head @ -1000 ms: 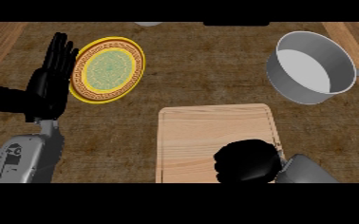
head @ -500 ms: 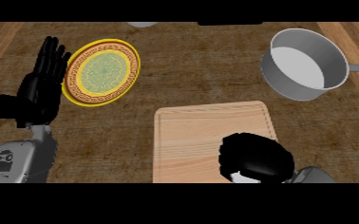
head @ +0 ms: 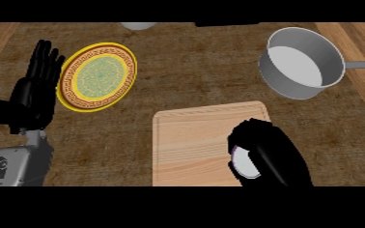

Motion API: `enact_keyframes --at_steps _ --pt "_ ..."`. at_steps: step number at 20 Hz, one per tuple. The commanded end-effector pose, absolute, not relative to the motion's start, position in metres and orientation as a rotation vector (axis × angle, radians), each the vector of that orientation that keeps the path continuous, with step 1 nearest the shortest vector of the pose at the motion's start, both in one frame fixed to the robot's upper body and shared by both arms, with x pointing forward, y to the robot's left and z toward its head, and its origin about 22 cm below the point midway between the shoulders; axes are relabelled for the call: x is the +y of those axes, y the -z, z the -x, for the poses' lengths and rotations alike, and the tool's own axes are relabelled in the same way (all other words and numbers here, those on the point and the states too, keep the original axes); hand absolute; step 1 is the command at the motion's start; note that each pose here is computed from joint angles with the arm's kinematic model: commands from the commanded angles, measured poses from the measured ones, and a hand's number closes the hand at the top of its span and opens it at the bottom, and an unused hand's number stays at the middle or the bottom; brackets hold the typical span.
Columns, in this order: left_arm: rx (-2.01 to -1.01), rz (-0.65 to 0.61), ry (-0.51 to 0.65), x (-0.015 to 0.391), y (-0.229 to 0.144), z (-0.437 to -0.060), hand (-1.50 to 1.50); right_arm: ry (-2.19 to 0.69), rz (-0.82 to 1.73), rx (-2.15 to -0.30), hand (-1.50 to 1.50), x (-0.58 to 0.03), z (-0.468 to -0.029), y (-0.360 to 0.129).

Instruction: Pick the can from the cutting board and place it in the pot

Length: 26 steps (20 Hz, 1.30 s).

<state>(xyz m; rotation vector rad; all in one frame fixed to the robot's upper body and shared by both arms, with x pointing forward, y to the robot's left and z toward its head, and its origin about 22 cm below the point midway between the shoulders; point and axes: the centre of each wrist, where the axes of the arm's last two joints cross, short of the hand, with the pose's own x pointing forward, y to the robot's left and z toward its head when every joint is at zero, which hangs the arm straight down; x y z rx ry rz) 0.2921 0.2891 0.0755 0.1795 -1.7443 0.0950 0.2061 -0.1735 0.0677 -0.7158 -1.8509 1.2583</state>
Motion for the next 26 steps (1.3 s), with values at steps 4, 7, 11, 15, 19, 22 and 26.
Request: enact_keyframes --at_steps 4,7,11,15,19,22,26 --pt "-1.747 -0.126 -0.06 0.276 -0.082 -0.29 0.0 -0.779 1.078 -1.865 1.5 -0.191 -0.18 -0.141" --pt "-1.767 -0.134 -0.062 0.275 -0.079 -0.298 0.0 -0.732 1.206 -1.822 1.5 -0.219 -0.181 -0.168" --pt "-1.754 -0.114 -0.042 0.276 -0.076 -0.31 0.0 -0.627 1.248 -1.791 1.5 -0.255 -0.203 -0.178" --pt "-1.749 -0.123 -0.053 0.268 -0.078 -0.313 0.0 -0.638 1.25 -1.694 1.5 -0.309 -0.218 -0.191" --pt "-1.773 -0.11 -0.053 0.268 -0.086 -0.306 0.0 -0.646 1.292 -1.613 1.5 -0.361 -0.246 -0.176" --pt "-1.775 -0.103 -0.048 0.256 -0.07 -0.297 0.0 -0.587 1.271 -1.632 1.5 -0.403 -0.257 -0.171" --pt "-1.768 -0.107 -0.042 0.267 -0.083 -0.304 0.0 -0.593 1.264 -1.626 1.5 -0.442 -0.283 -0.18"
